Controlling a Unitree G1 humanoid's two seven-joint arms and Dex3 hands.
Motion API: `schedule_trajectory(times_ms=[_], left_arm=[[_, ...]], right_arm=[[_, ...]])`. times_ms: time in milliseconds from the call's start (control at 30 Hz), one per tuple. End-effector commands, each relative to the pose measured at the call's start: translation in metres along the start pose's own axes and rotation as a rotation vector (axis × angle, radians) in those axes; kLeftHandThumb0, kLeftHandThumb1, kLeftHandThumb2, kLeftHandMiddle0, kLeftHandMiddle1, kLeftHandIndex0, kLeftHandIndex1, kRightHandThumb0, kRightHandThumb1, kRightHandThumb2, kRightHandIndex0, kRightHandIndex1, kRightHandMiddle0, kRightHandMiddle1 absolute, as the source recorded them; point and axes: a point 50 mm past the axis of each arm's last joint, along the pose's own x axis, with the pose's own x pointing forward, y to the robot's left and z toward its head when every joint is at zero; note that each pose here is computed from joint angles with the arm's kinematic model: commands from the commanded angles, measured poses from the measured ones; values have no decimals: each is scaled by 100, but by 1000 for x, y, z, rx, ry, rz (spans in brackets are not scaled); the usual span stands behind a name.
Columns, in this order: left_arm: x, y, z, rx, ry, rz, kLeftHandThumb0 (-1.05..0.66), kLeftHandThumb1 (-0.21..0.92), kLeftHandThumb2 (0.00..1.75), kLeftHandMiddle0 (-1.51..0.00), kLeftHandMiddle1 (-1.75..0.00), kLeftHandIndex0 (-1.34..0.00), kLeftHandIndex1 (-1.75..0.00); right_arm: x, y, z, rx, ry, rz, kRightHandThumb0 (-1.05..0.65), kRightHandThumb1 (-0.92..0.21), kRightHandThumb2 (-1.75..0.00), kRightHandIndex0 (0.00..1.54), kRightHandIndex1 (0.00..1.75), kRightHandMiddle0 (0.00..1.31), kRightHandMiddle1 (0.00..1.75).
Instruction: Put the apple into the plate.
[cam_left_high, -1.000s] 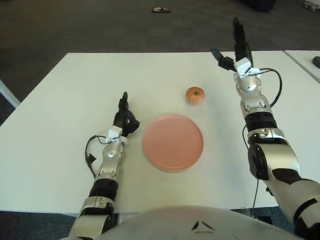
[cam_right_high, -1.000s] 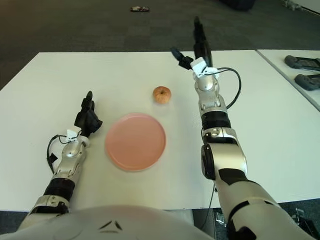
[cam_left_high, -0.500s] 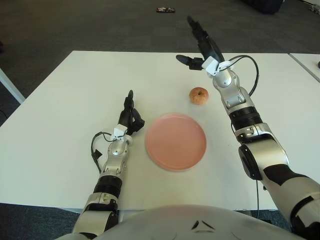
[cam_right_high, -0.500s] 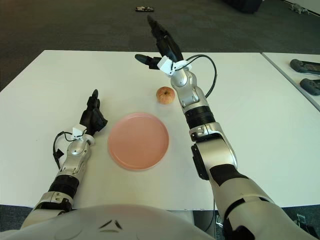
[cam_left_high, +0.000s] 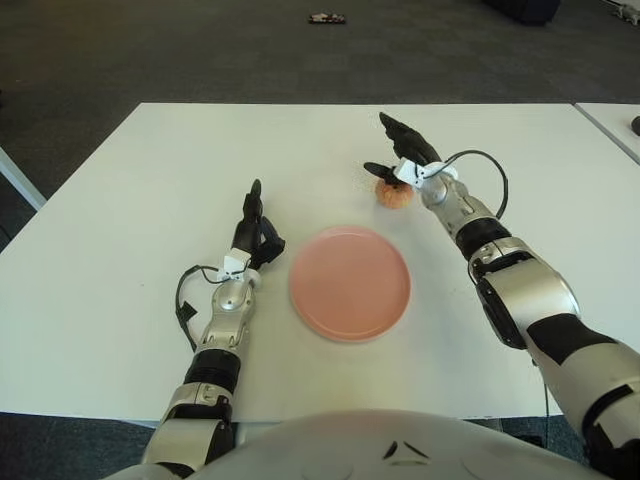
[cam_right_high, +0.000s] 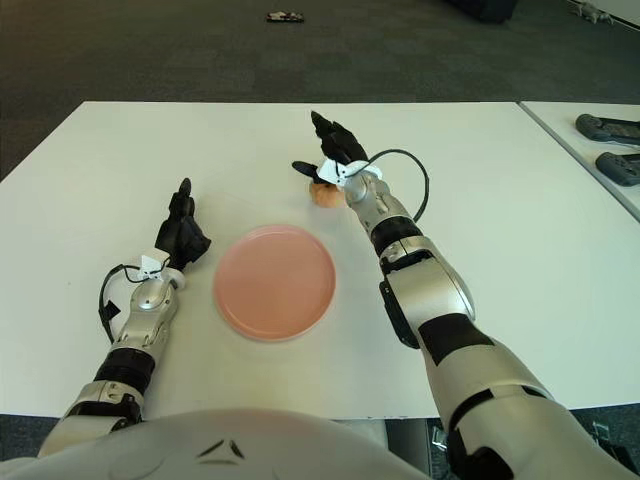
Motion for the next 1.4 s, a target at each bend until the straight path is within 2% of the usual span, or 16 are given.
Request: schedule_trajectory(times_ms=[0, 300, 733, 1367], left_arm=[[-4, 0, -10, 6, 58, -1, -100, 92, 122, -1, 0, 0, -15], [-4, 0, -9, 1, 59, 6, -99, 92, 122, -1, -1, 0, -16], [-5, 1, -10, 1, 65, 11, -100, 92, 122, -1, 0, 0, -14], [-4, 1, -10, 2, 65, 16, -101, 92, 121, -1, 0, 0, -13]], right_arm=[[7, -13, 9, -53, -41, -27, -105, -92, -75, 0, 0, 0, 0], [5, -9, 0, -93, 10, 20, -105, -92, -79, 0, 0, 0, 0], [3, -10, -12, -98, 80, 37, -105, -92, -83, 0, 0, 0, 0], [-5, -3, -24, -102, 126, 58, -105, -92, -84, 0, 0, 0, 0]])
